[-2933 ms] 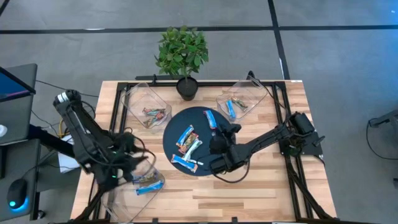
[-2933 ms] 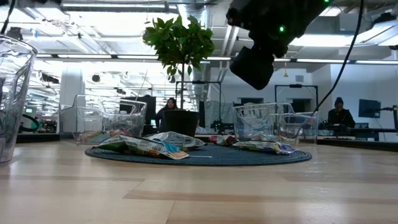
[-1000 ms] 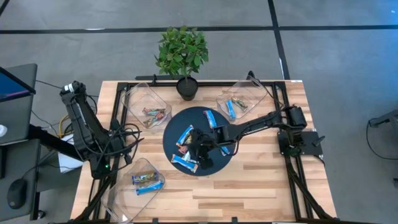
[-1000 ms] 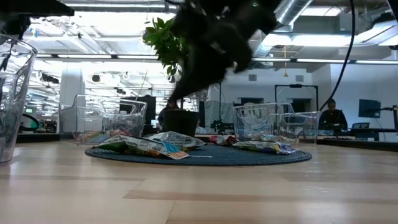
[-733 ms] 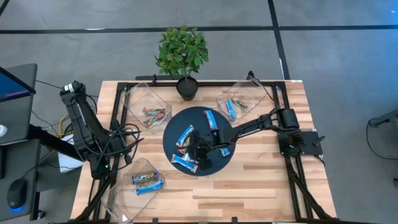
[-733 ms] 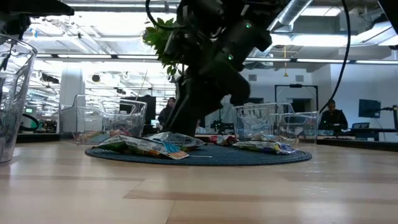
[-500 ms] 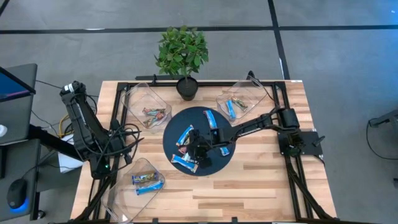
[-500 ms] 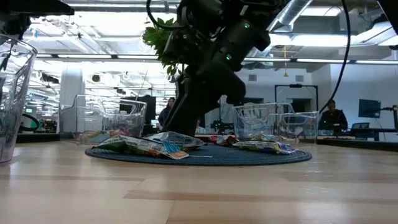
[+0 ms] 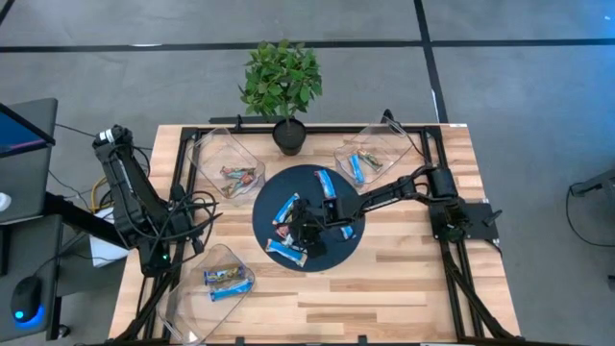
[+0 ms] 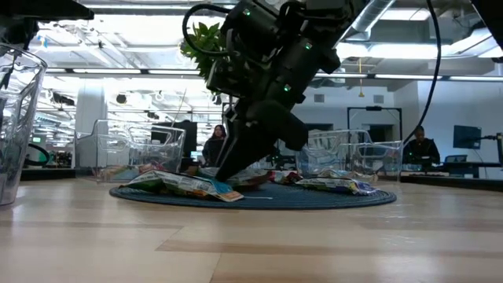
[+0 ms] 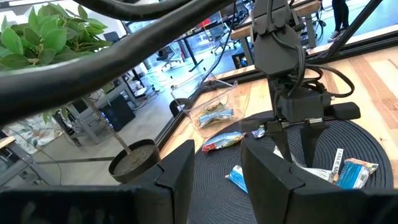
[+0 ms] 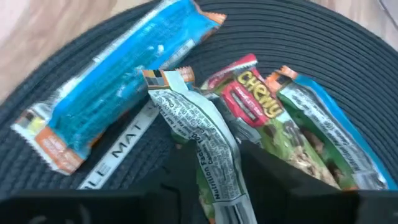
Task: Pick and place Granola Bars by type
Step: Put the yellow granola bar into the top right bin
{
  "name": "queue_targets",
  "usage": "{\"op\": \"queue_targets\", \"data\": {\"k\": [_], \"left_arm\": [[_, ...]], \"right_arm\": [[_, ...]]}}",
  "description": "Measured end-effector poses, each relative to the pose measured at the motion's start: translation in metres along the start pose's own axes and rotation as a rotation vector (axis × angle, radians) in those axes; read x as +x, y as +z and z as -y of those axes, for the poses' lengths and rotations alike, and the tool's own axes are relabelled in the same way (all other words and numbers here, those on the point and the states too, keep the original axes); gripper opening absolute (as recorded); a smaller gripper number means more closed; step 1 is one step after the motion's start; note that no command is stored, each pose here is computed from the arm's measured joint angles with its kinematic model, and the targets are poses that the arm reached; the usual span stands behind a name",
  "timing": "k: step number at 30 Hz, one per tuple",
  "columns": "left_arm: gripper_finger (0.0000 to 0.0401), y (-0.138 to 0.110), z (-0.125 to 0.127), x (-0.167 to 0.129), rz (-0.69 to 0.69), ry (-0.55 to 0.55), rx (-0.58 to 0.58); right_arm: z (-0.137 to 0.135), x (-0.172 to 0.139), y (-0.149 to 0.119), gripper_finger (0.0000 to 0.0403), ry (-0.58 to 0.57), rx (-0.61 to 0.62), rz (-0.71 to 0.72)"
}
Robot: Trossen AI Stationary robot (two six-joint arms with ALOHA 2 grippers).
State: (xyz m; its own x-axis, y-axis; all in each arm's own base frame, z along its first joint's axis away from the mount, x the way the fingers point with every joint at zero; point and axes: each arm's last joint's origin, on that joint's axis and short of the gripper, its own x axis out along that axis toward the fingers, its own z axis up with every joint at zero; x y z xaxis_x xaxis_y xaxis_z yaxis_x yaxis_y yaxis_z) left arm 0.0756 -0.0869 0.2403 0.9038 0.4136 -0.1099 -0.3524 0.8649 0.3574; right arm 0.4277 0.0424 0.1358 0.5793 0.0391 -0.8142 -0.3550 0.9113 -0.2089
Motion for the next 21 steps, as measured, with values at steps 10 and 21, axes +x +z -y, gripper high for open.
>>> {"op": "queue_targets", "data": {"k": [10,21], "left_arm": [[0.0126,0.0,0.0,0.0,0.0,0.0,0.001],[0.0125,-0.002,0.0,0.0,-0.002,-0.001,0.009]], "right_arm": [[0.0,0.0,0.0,0.0006,-0.013,-0.008,-0.003],[-0.003,-0.032,0.014,0.0002,-0.047,-0.016,0.021]]}}
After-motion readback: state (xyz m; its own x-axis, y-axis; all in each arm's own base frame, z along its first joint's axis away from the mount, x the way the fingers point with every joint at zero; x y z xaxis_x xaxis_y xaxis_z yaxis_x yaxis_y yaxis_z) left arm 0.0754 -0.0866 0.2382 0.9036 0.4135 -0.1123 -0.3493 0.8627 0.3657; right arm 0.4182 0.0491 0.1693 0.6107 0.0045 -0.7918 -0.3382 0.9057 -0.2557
